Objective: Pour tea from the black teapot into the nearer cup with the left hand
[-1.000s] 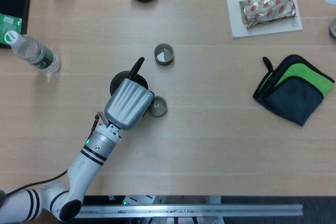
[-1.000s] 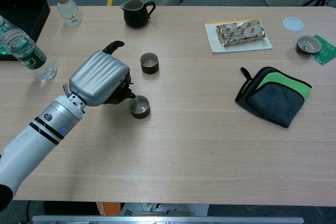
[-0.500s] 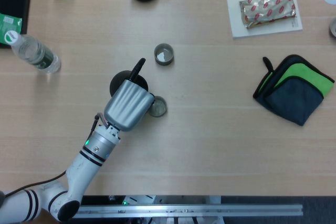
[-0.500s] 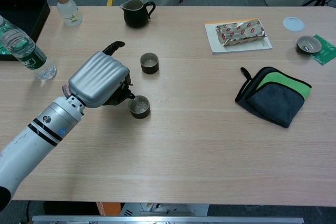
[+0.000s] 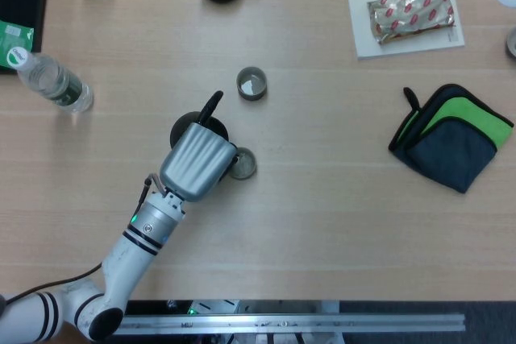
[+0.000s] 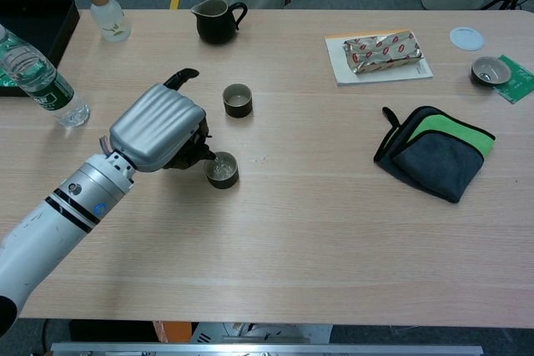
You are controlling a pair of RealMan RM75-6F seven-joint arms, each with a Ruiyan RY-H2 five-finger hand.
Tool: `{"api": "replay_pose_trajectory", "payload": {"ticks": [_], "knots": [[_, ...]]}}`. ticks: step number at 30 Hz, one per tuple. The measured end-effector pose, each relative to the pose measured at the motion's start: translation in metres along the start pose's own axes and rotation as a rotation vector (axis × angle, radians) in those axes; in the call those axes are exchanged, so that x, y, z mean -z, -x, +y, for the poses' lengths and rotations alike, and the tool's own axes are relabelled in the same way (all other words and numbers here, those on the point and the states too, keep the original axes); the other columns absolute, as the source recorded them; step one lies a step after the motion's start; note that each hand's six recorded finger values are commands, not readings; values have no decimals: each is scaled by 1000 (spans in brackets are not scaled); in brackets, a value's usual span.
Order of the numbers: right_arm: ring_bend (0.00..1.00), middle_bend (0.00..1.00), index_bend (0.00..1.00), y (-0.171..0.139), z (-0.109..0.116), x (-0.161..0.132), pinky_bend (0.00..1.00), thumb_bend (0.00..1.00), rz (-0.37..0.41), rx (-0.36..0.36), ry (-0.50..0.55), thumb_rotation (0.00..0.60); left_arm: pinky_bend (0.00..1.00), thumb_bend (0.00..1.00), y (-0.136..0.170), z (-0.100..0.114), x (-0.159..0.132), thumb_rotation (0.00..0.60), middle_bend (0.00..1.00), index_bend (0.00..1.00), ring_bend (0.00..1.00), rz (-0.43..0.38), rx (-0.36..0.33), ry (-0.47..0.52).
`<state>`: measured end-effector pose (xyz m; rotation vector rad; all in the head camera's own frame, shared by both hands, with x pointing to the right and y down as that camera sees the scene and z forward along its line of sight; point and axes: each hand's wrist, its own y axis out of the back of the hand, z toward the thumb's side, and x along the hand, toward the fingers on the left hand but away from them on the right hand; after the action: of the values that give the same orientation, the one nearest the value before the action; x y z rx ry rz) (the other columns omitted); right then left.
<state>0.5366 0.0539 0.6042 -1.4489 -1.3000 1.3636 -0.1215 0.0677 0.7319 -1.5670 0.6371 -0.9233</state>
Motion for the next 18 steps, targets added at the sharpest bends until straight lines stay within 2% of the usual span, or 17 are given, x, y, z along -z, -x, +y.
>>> {"api": "replay_pose_trajectory", "payload": {"ticks": [4,18], "knots": [[288,375,277,0,0,0,298,7,-1,0,-1,600,121,361,-1,-2,2,600,1000,954,903,13,33,50],[288,375,277,2,-1,-1,298,7,-2,-1,-3,600,122,361,-4,-1,8,600,1000,946,891,42,71,169]]}}
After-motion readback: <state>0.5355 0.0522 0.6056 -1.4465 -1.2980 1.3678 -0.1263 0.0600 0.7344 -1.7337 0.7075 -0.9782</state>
